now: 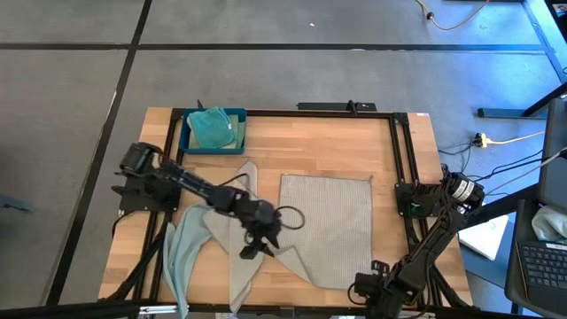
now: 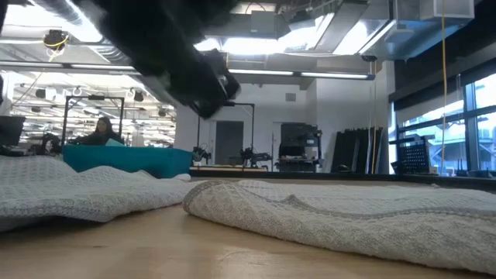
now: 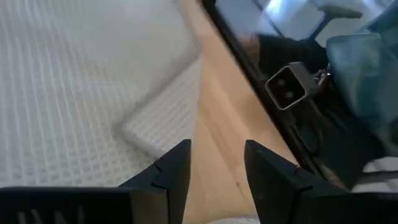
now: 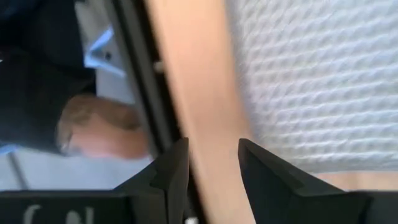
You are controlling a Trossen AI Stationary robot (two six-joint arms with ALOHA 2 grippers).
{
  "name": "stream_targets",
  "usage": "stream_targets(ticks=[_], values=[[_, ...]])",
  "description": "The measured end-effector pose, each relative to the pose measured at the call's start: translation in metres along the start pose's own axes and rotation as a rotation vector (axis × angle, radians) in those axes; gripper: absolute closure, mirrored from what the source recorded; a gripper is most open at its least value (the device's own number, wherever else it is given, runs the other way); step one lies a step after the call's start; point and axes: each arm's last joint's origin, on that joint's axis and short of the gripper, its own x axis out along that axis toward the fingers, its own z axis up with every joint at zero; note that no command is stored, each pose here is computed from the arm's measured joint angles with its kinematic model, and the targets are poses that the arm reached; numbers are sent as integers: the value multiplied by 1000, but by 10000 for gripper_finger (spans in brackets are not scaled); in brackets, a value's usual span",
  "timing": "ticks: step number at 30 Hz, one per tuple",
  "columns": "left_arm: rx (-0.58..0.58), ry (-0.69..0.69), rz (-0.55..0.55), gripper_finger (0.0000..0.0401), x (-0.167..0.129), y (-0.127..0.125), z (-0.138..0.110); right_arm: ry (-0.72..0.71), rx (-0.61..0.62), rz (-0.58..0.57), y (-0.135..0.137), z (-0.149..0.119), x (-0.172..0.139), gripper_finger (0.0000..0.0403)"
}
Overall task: Fold microfiber towels
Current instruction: Fold the right gray towel
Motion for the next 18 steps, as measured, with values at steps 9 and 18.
stream_targets(ticks=[9, 18], values=[[-324, 223, -132, 245, 24, 43, 7, -153, -15, -42, 0, 2, -1, 261], [-379, 229, -118, 247, 43, 54, 21, -155, -102, -53, 2, -12, -2, 261]])
